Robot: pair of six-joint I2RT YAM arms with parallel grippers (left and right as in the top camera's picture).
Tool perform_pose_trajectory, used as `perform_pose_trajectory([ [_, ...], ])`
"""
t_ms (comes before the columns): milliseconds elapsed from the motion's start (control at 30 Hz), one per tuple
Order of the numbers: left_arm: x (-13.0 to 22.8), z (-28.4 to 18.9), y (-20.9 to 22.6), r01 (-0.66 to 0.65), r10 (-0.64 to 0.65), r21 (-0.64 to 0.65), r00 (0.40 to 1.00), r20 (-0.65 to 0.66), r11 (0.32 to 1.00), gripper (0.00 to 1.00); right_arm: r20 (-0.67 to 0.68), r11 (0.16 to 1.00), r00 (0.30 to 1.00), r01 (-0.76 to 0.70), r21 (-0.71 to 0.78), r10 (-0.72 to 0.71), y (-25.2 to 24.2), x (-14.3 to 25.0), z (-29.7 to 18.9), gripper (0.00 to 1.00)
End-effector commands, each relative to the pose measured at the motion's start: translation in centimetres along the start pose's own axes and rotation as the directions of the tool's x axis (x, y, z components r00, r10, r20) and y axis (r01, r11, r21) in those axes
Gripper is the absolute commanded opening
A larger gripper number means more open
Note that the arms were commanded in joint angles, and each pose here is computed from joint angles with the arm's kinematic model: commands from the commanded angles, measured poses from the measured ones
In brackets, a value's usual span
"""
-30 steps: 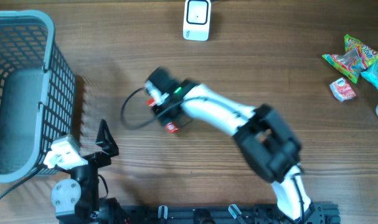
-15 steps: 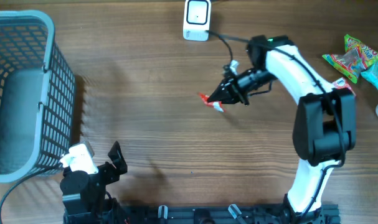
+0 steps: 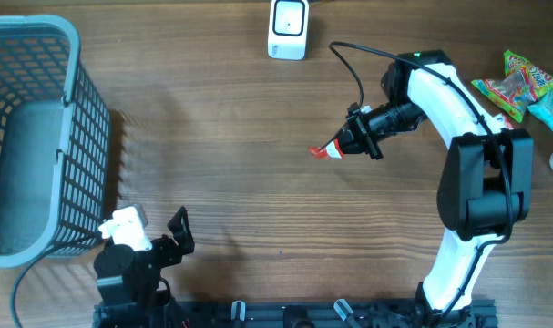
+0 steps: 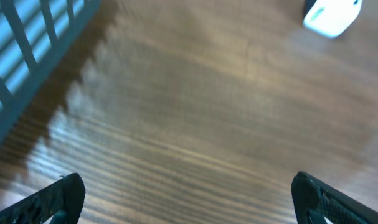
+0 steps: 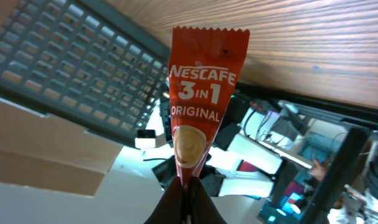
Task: Scan the item barcode
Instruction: 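Lift the Nescafe stick and raise it toward the scanner, then carry the Nescafe stick to the far right and release it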
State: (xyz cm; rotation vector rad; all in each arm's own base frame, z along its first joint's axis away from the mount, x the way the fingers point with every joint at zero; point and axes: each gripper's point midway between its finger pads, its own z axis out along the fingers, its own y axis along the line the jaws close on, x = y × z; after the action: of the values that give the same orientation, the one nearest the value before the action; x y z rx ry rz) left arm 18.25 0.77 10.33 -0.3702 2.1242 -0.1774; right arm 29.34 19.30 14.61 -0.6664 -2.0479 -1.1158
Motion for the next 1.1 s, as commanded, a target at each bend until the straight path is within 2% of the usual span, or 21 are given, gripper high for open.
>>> perform_pose_trajectory([
  [0,-0.2,2.1,0.0,-0.022,0.02,0.02,0.998,0.059,1.0,1.0,0.033,0.998,0.999,0.022,0.058,-0.024,-0.9,-0.1,-0.3,0.04],
  [33,-0.9,2.4,-0.1,-0.025,0.022,0.028,0.995,0.096,0.999,1.0,0.027,0.997,0.998,0.063,0.048,-0.064,-0.7,0.0,-0.3,0.04],
  [100,-1.9,2.3,0.8,-0.02,0.024,-0.031,0.99,0.14,0.999,1.0,0.013,0.972,0.973,0.233,-0.027,-0.232,0.7,0.3,-0.3,0.04],
  [167,-2.1,2.2,1.6,-0.013,0.025,-0.075,0.988,0.154,0.997,1.0,0.035,0.912,0.916,0.401,-0.083,-0.4,1.9,0.0,-0.4,0.04],
  [267,-3.1,2.1,2.1,-0.007,0.028,-0.105,0.979,0.201,0.994,1.0,0.096,0.808,0.811,0.584,-0.077,-0.577,2.8,-1.3,-0.5,0.04],
  [433,-7.1,1.1,0.1,-0.024,0.028,-0.017,0.933,0.36,1.0,1.0,0.147,0.753,0.752,0.655,-0.062,-0.643,3.9,-2.7,-0.6,0.04],
  [467,-7.7,0.8,-0.1,-0.059,0.065,-0.027,0.92,0.387,0.998,1.0,0.154,0.749,0.748,0.66,-0.062,-0.646,4.0,-2.9,-0.7,0.04],
  [567,-8.1,0.6,-0.2,-0.142,0.154,-0.06,0.904,0.4,0.988,1.0,0.168,0.723,0.72,0.688,-0.056,-0.673,4.4,-3.2,-0.8,0.04],
  [700,-6.8,1.8,0.0,-0.158,0.169,-0.059,0.916,0.365,0.986,1.0,0.196,0.658,0.655,0.751,-0.062,-0.73,5.5,-3.5,-0.7,0.04],
  [867,-5.9,2.7,-0.2,-0.177,0.18,-0.038,0.926,0.333,0.983,1.0,0.265,0.392,0.433,0.899,-0.195,-0.862,8.5,-1.5,-1.3,0.04],
  [1000,-5.6,3.0,-0.2,-0.179,0.18,-0.032,0.931,0.317,0.983,1.0,0.314,0.253,0.286,0.957,-0.141,-0.905,9.8,-2.3,-1.7,0.05],
  [1033,-5.6,3.0,-0.2,-0.179,0.18,-0.032,0.931,0.317,0.983,1.0,0.325,0.23,0.261,0.964,-0.131,-0.909,10.3,-2.5,-1.9,0.05],
  [1067,-5.6,3.0,-0.4,-0.182,0.18,-0.022,0.931,0.316,0.983,1.0,0.329,0.251,0.274,0.962,-0.111,-0.904,10.6,-3.1,-2.0,0.05],
])
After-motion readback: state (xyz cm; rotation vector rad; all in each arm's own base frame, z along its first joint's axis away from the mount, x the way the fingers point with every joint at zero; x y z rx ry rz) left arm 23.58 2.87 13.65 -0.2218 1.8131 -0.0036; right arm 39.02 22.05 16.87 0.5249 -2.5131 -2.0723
